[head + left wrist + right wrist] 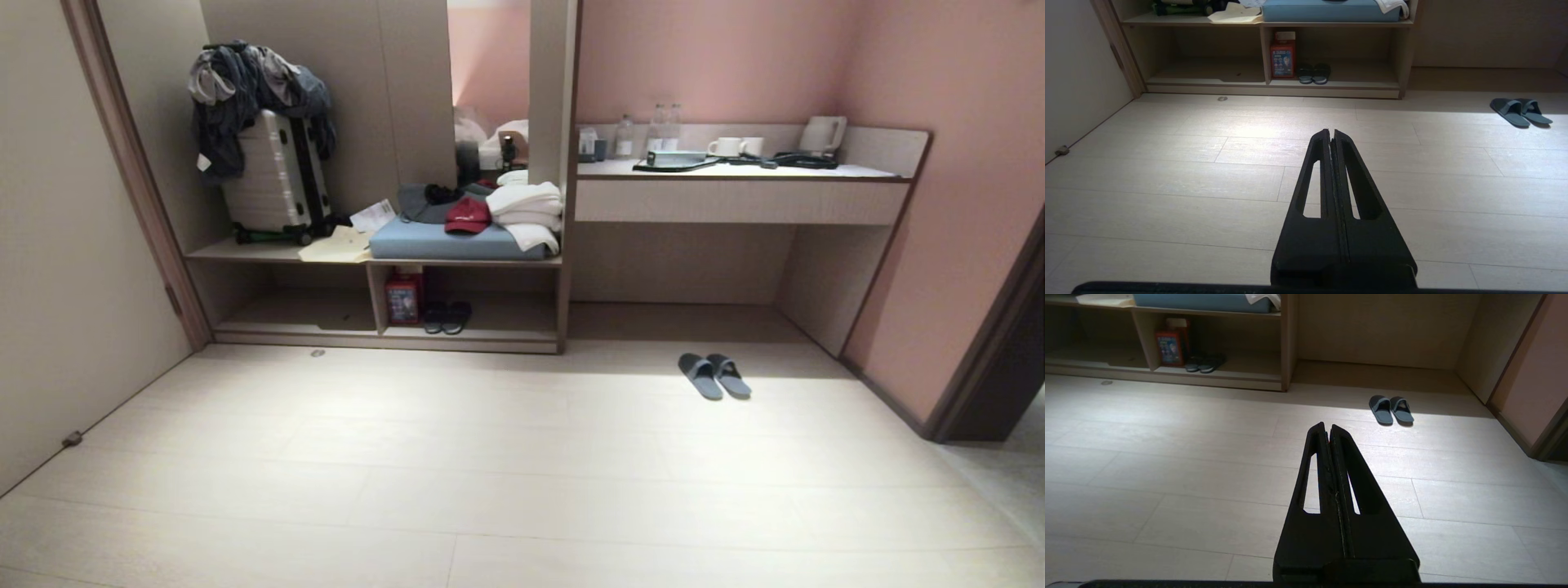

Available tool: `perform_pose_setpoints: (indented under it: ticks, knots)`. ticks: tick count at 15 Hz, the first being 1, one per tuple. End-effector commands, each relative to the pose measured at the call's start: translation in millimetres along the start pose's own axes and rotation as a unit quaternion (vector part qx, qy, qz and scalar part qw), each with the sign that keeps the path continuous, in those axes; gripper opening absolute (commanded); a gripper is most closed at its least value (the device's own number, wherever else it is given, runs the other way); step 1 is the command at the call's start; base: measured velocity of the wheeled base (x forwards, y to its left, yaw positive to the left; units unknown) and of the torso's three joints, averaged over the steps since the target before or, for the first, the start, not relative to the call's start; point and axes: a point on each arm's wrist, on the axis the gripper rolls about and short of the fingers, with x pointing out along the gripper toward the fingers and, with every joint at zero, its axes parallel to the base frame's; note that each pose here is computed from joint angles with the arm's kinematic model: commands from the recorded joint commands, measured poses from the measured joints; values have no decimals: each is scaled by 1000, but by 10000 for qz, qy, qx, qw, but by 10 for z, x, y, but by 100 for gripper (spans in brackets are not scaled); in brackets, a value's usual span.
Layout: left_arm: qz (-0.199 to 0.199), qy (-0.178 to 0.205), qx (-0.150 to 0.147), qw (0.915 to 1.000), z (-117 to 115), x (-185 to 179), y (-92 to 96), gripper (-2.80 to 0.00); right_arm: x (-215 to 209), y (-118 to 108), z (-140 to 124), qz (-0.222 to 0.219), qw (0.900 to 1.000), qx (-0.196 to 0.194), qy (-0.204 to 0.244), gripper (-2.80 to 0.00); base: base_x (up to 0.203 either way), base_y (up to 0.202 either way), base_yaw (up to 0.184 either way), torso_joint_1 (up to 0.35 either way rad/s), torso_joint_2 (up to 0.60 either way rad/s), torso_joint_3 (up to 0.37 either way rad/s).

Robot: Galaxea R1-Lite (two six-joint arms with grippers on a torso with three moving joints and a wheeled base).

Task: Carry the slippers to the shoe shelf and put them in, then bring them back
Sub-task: Pick up the slippers on the floor

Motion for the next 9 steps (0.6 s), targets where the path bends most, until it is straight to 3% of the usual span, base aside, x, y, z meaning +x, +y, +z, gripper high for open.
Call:
perform_pose_setpoints:
  ticks: [1,9]
  knots:
    - [7,2,-11,10000,1,1,0,-280,1,0,1,0,10000,3,7,-280,0,0,0,0,0,0]
    - [7,2,-26,10000,1,1,0,-280,0,0,-1,7,10000,-4,6,-280,0,0,0,0,0,0]
